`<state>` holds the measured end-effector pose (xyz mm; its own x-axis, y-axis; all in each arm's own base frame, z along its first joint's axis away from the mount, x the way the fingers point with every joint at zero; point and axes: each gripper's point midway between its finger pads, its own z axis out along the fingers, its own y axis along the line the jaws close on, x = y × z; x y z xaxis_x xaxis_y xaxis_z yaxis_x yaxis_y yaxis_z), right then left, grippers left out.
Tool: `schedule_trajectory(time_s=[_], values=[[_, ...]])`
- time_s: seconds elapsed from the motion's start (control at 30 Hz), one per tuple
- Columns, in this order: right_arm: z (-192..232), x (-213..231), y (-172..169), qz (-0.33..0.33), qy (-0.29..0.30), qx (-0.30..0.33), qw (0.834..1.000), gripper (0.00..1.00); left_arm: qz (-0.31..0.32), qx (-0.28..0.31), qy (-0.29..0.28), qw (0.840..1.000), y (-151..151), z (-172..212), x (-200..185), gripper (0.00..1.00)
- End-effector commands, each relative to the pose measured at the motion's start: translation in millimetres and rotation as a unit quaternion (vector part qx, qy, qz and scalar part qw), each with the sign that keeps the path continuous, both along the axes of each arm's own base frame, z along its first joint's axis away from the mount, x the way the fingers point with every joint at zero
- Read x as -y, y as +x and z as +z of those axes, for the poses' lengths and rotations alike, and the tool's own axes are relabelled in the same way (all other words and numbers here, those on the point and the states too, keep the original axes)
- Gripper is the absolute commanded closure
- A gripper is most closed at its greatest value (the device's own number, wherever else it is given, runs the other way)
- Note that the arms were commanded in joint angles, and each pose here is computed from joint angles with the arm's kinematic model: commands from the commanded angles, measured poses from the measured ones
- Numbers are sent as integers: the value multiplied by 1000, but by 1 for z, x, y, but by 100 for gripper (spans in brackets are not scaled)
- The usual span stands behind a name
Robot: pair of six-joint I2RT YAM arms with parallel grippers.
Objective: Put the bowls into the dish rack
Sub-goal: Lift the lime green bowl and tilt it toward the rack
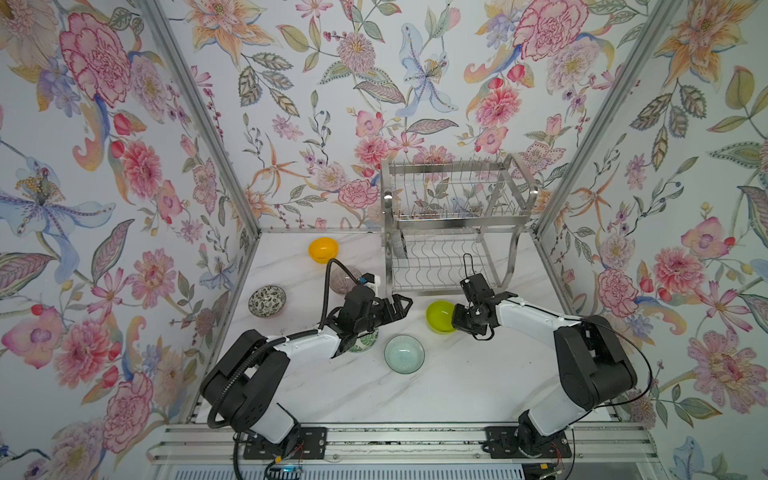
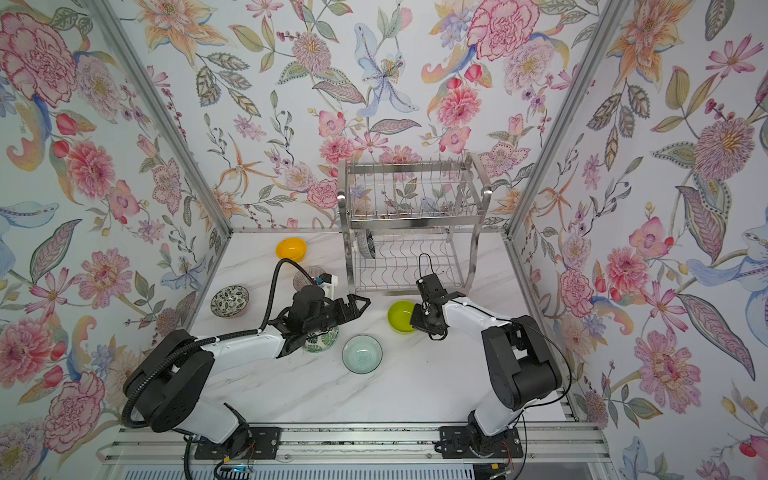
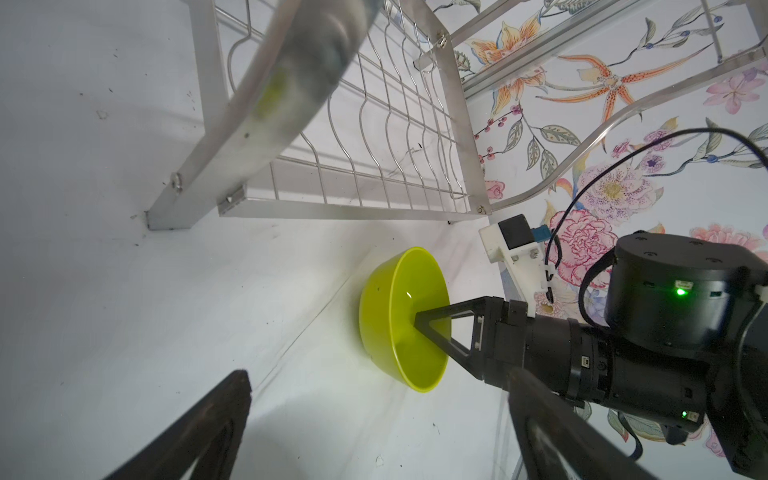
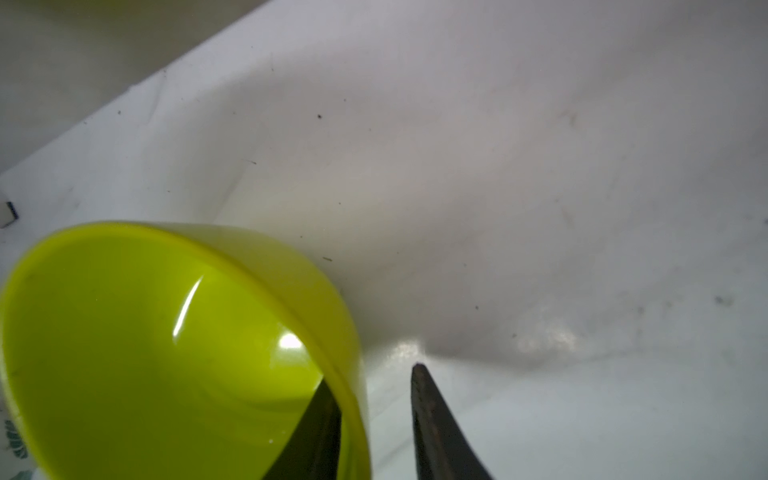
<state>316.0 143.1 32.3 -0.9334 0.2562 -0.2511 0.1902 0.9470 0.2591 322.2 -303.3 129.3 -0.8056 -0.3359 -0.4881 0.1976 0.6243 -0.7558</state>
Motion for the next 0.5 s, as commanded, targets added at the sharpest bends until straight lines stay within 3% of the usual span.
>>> schedule_trajectory(time_s=[0.0,0.23,0.47], values=[[0,3,2,14,-22,21,999,77,19,15,12,1000,4,8,8,1],[11,15,-5,13,-40,55,998,98,31,7,29,999,2,9,12,1],[35,26,-11,8,-49,97,994,100,18,32,52,998,4,30,22,1]])
